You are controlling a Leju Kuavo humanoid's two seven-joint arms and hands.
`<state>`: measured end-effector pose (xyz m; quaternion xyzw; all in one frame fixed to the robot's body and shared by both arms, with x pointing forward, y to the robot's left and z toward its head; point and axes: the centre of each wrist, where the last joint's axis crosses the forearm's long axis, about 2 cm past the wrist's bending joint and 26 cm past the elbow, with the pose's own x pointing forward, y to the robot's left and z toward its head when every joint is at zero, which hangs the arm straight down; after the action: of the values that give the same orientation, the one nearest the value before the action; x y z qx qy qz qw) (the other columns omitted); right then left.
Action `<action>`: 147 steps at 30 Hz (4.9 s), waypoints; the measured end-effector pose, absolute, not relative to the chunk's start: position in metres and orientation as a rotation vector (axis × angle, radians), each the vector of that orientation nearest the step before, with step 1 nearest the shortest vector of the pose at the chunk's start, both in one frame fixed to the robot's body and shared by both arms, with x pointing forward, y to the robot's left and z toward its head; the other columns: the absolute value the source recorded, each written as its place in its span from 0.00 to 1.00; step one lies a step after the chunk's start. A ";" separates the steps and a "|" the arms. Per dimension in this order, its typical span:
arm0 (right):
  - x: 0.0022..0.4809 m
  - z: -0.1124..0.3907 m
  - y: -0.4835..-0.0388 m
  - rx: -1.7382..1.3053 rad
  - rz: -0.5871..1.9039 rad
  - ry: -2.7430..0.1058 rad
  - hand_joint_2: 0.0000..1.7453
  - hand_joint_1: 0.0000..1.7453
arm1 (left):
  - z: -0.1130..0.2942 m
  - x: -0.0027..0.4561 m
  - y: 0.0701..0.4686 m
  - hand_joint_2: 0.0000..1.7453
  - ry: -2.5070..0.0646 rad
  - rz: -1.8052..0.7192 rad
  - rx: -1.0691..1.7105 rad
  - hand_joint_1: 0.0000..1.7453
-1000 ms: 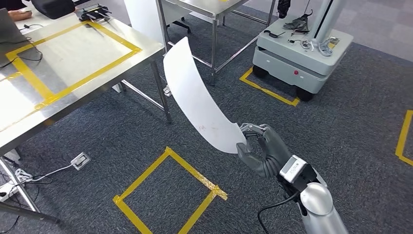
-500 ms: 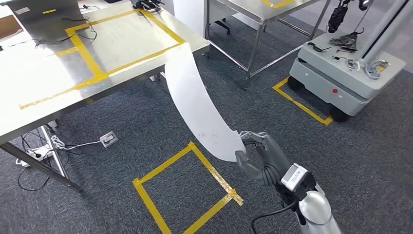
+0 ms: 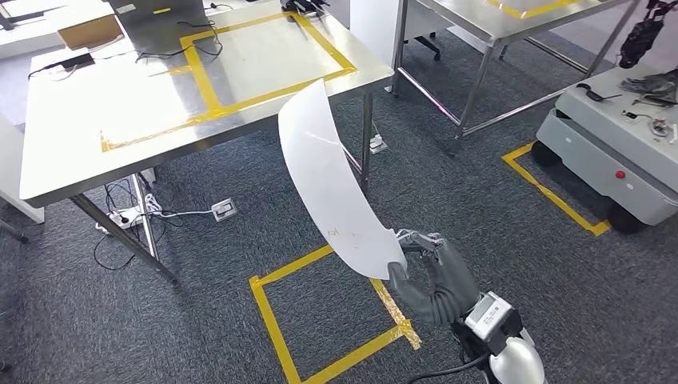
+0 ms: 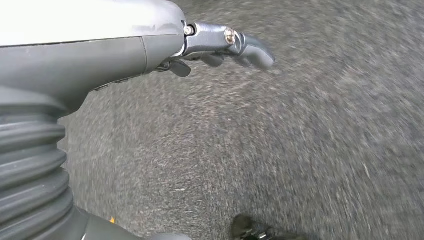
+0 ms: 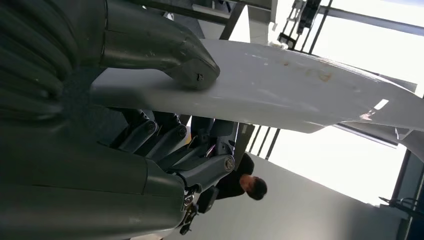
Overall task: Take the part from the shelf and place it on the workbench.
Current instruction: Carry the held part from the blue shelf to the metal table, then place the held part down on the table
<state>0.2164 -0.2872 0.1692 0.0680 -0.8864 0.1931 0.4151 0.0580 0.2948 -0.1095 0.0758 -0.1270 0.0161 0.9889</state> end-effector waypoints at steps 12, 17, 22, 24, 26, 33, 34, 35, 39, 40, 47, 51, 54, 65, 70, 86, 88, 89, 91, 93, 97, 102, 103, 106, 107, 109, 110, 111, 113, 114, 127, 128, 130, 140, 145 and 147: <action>0.276 0.181 -0.279 0.218 0.474 -2.264 1.00 1.00 | -0.112 0.040 0.304 1.00 -0.125 0.121 0.183 0.00; 0.290 0.189 -0.286 0.224 0.538 -2.235 1.00 1.00 | -0.112 0.042 0.296 1.00 -0.160 0.112 0.160 0.00; 0.310 0.204 -0.280 0.259 0.622 -2.210 1.00 1.00 | -0.110 0.052 0.291 1.00 -0.213 0.102 0.147 0.00; 0.324 0.212 -0.275 0.287 0.660 -2.204 1.00 1.00 | -0.109 0.060 0.288 1.00 -0.237 0.106 0.142 0.00; 0.340 0.223 -0.269 0.310 0.697 -2.200 1.00 1.00 | -0.108 0.068 0.287 1.00 -0.253 0.107 0.137 0.00; 0.381 0.257 -0.254 0.345 0.791 -2.188 1.00 1.00 | -0.107 0.074 0.283 1.00 -0.237 0.113 0.125 0.00; 0.386 0.258 -0.254 0.347 0.797 -2.178 1.00 1.00 | -0.107 0.073 0.282 1.00 -0.232 0.118 0.124 0.00; 0.389 0.258 -0.254 0.347 0.801 -2.167 1.00 1.00 | -0.107 0.071 0.281 1.00 -0.226 0.123 0.121 0.00; 0.398 0.257 -0.257 0.342 0.816 -2.140 1.00 1.00 | -0.109 0.060 0.278 1.00 -0.197 0.149 0.113 0.00; 0.399 0.257 -0.258 0.339 0.818 -2.136 1.00 1.00 | -0.109 0.058 0.278 1.00 -0.190 0.158 0.112 0.00; 0.400 0.248 -0.262 0.334 0.822 -2.102 1.00 1.00 | -0.110 0.051 0.276 1.00 -0.157 0.203 0.103 0.00; 0.397 0.237 -0.264 0.327 0.806 -2.073 1.00 1.00 | -0.111 0.048 0.275 1.00 -0.149 0.209 0.100 0.00; 0.396 0.232 -0.266 0.319 0.799 -2.058 1.00 1.00 | -0.111 0.046 0.276 1.00 -0.147 0.230 0.095 0.00; 0.396 0.227 -0.269 0.306 0.800 -2.041 1.00 1.00 | -0.111 0.047 0.273 1.00 -0.164 0.269 0.079 0.00; 0.395 0.223 -0.273 0.294 0.808 -2.017 1.00 1.00 | -0.111 0.044 0.271 1.00 -0.150 0.274 0.073 0.00; 0.396 0.225 -0.277 0.274 0.818 -2.017 1.00 1.00 | -0.111 0.042 0.271 1.00 -0.139 0.269 0.073 0.00; 0.398 0.228 -0.276 0.270 0.823 -2.018 1.00 1.00 | -0.111 0.041 0.270 1.00 -0.136 0.264 0.070 0.00; 0.400 0.231 -0.275 0.266 0.826 -2.023 1.00 1.00 | -0.111 0.043 0.270 1.00 -0.139 0.262 0.068 0.00; 0.403 0.238 -0.274 0.255 0.832 -2.035 1.00 1.00 | -0.111 0.047 0.269 1.00 -0.144 0.257 0.064 0.00; 0.406 0.243 -0.273 0.245 0.832 -2.038 1.00 1.00 | -0.110 0.051 0.269 1.00 -0.150 0.252 0.063 0.00; 0.413 0.241 -0.272 0.190 0.836 -1.993 1.00 1.00 | -0.110 0.051 0.269 1.00 -0.143 0.236 0.062 0.00; 0.438 0.248 -0.273 0.065 0.829 -1.898 1.00 1.00 | -0.110 0.053 0.262 1.00 -0.128 0.204 0.042 0.00; 0.444 0.251 -0.273 0.036 0.825 -1.874 1.00 1.00 | -0.109 0.054 0.260 1.00 -0.129 0.192 0.034 0.00; 0.467 0.268 -0.271 -0.066 0.813 -1.809 1.00 1.00 | -0.108 0.063 0.260 1.00 -0.138 0.142 0.026 0.00; 0.473 0.273 -0.268 -0.102 0.811 -1.780 1.00 1.00 | -0.108 0.066 0.260 1.00 -0.141 0.124 0.026 0.00; 0.481 0.276 -0.264 -0.169 0.814 -1.699 1.00 1.00 | -0.107 0.070 0.260 1.00 -0.140 0.089 0.025 0.00; 0.483 0.272 -0.261 -0.194 0.816 -1.653 1.00 1.00 | -0.107 0.071 0.261 1.00 -0.137 0.075 0.029 0.00; 0.484 0.267 -0.259 -0.213 0.818 -1.611 1.00 1.00 | -0.107 0.070 0.262 1.00 -0.132 0.065 0.032 0.00; 0.485 0.257 -0.257 -0.232 0.821 -1.548 1.00 1.00 | -0.107 0.069 0.264 1.00 -0.124 0.054 0.037 0.00; 0.484 0.253 -0.257 -0.236 0.823 -1.526 1.00 1.00 | -0.108 0.068 0.265 1.00 -0.121 0.051 0.038 0.00; 0.480 0.224 -0.271 -0.269 0.800 -1.378 0.00 0.00 | -0.109 0.060 0.265 0.00 -0.077 0.054 0.049 0.00; 0.480 0.224 -0.272 -0.268 0.800 -1.381 0.00 0.00 | -0.109 0.059 0.264 0.00 -0.076 0.052 0.051 0.00; 0.480 0.223 -0.272 -0.262 0.804 -1.398 0.00 0.00 | -0.109 0.057 0.264 0.00 -0.076 0.048 0.053 0.00; 0.491 0.258 -0.283 0.007 0.734 -1.709 0.00 0.00 | -0.109 0.056 0.267 0.00 -0.107 0.063 0.069 0.00; 0.488 0.284 -0.310 0.253 0.601 -1.924 0.00 0.00 | -0.110 0.048 0.263 0.00 -0.068 0.049 0.072 0.00; 0.480 0.292 -0.323 0.316 0.545 -2.004 0.00 0.00 | -0.110 0.046 0.261 0.00 -0.046 0.029 0.072 0.00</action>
<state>0.4798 -0.3230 0.2922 0.1306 -0.8276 0.2250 0.4975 0.0456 0.2614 -0.1104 0.0358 -0.0232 0.0146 0.9990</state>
